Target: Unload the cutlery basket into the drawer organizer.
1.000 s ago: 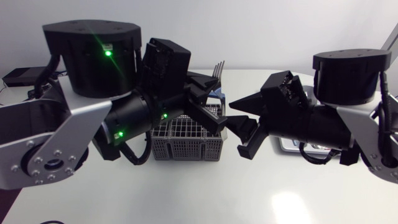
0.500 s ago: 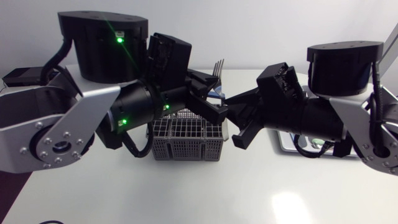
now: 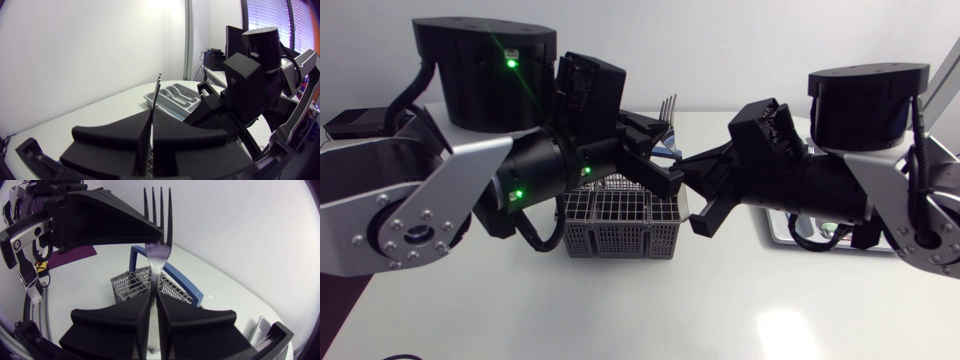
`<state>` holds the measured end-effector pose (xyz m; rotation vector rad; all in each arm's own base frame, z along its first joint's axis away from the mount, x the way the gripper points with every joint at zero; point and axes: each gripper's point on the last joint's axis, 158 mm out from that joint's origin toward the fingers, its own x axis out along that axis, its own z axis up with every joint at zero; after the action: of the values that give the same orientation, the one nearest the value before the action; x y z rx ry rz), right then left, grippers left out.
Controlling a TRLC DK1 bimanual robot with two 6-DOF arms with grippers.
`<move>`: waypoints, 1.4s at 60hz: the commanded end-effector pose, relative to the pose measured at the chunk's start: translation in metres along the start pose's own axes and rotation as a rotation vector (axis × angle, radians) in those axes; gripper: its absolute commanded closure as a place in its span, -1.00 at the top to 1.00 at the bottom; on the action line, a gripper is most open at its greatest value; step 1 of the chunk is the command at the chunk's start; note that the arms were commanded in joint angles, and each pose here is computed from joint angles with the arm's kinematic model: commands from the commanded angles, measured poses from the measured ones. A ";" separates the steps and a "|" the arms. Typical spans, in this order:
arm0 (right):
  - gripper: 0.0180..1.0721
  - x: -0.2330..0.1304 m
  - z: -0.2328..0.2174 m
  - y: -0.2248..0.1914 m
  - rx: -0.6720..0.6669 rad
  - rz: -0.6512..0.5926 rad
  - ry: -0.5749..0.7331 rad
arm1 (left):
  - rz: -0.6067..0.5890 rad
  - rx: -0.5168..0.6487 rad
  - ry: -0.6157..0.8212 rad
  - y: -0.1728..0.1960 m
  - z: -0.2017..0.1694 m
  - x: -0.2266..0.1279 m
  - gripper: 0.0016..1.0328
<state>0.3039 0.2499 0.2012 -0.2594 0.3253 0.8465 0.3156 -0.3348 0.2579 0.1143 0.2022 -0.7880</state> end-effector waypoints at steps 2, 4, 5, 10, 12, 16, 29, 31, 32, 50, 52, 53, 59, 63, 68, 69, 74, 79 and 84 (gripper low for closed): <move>-0.89 0.003 0.007 -0.001 0.012 0.002 -0.009 | -0.008 -0.040 -0.012 -0.001 0.008 0.003 -0.89; -0.89 0.003 0.006 0.000 0.013 0.004 -0.005 | -0.008 -0.040 -0.013 -0.001 0.009 0.003 -0.89; -0.89 0.003 0.005 0.000 0.013 0.005 -0.004 | -0.008 -0.040 -0.013 -0.001 0.009 0.003 -0.89; -0.89 0.003 0.005 0.000 0.014 0.007 -0.001 | -0.007 -0.040 -0.017 -0.001 0.011 0.003 -0.88; -0.89 0.003 0.005 0.000 0.014 0.007 -0.001 | -0.007 -0.040 -0.018 -0.001 0.011 0.003 -0.84; -0.89 0.003 0.005 0.001 0.015 0.007 0.002 | -0.007 -0.040 -0.026 -0.001 0.015 0.002 -0.56; -0.89 0.002 -0.002 -0.003 0.021 0.006 0.025 | 0.022 -0.026 -0.022 0.013 0.022 0.005 0.39; -0.89 0.002 -0.006 -0.006 0.025 -0.002 0.031 | 0.037 -0.023 -0.011 0.020 0.022 0.008 0.49; -0.89 0.001 -0.006 -0.007 0.026 -0.003 0.032 | 0.041 -0.024 -0.006 0.022 0.021 0.009 0.54; -0.89 -0.029 -0.040 -0.091 0.095 -0.143 0.099 | -0.018 0.029 0.150 0.035 -0.006 0.024 0.82; -0.89 -0.035 -0.043 -0.104 0.107 -0.165 0.102 | -0.018 0.029 0.159 0.037 -0.008 0.024 0.82; -0.89 -0.039 -0.046 -0.113 0.116 -0.178 0.107 | -0.020 0.029 0.164 0.038 -0.009 0.024 0.82; -0.89 -0.056 -0.059 -0.156 0.150 -0.239 0.129 | -0.025 0.029 0.196 0.044 -0.017 0.024 0.83; -0.89 -0.069 -0.068 -0.188 0.186 -0.276 0.140 | -0.018 0.034 0.208 0.048 -0.022 0.023 0.83; -0.89 -0.080 -0.080 -0.222 0.214 -0.314 0.161 | -0.013 0.040 0.220 0.052 -0.025 0.021 0.84; -0.89 -0.083 -0.082 -0.231 0.227 -0.323 0.161 | -0.015 0.043 0.223 0.052 -0.026 0.021 0.84; -0.89 -0.089 -0.092 -0.259 0.251 -0.349 0.180 | -0.014 0.050 0.228 0.053 -0.028 0.019 0.87; -0.89 -0.096 -0.099 -0.286 0.283 -0.370 0.182 | -0.014 0.061 0.232 0.053 -0.029 0.017 0.87; -0.89 -0.100 -0.109 -0.311 0.313 -0.389 0.196 | -0.014 0.068 0.234 0.054 -0.029 0.014 0.89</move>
<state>0.4475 -0.0370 0.1720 -0.1077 0.5543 0.3884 0.3583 -0.3042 0.2204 0.2563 0.4190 -0.7911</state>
